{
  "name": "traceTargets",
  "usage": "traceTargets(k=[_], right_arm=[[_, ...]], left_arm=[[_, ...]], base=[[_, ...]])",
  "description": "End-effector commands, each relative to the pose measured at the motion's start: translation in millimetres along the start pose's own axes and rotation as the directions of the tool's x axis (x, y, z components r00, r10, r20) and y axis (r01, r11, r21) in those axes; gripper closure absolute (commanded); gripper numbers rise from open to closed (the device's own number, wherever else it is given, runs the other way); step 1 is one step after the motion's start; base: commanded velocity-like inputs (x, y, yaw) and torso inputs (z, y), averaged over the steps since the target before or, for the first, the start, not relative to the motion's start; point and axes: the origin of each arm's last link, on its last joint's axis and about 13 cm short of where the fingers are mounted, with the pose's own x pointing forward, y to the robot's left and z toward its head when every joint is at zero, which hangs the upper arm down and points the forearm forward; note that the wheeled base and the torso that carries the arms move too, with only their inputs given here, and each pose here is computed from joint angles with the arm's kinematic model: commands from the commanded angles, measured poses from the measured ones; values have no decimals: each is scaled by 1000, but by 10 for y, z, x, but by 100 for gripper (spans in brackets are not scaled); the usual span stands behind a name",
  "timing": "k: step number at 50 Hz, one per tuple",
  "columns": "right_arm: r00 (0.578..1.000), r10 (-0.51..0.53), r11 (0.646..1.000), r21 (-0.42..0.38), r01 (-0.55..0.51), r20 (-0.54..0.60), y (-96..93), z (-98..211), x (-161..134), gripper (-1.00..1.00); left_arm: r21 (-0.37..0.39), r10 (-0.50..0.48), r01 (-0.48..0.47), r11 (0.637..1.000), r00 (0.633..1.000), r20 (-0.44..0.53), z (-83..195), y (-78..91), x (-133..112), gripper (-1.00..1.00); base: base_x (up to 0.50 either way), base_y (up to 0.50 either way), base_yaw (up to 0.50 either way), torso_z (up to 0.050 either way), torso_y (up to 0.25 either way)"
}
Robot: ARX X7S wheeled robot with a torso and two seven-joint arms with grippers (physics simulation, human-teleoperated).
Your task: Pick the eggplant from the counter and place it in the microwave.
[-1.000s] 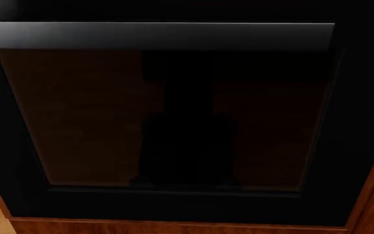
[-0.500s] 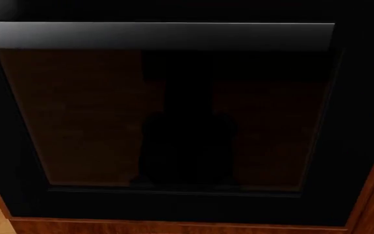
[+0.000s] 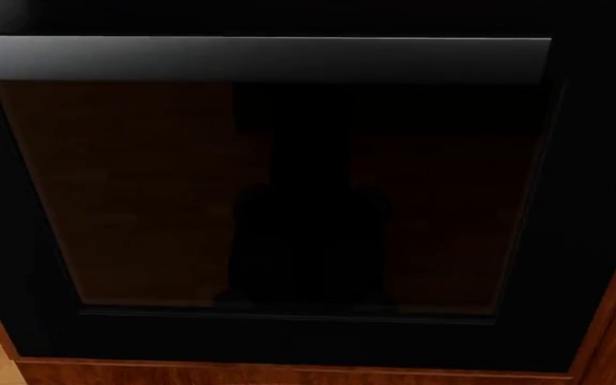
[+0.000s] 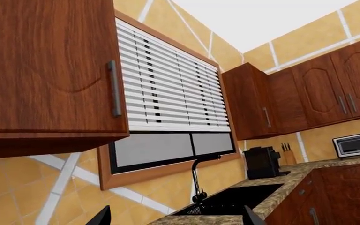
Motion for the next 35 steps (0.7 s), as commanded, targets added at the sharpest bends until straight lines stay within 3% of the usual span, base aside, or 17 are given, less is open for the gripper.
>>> traceTargets(k=[1,7,18,35], right_arm=[[1000,3,1000,-1,-3,-3,6,-10,0,-100],[1000,5,1000,-3,-5,-1,19,-5,9,-100],[1000,7,1000,-5,-7,0,27,-4,9,-100],[1000,20,1000,-2,-20,-7,34,-4,11,-100]], left_arm=[[42,84,-87,995,994,71,309,169,74,100],[52,134,-140,989,986,99,411,274,72,100],[87,194,-199,976,979,63,309,397,54,100],[76,196,-199,977,980,44,247,398,49,100]], base=[[0,0,0,0,0],[0,0,0,0,0],[0,0,0,0,0],[0,0,0,0,0]])
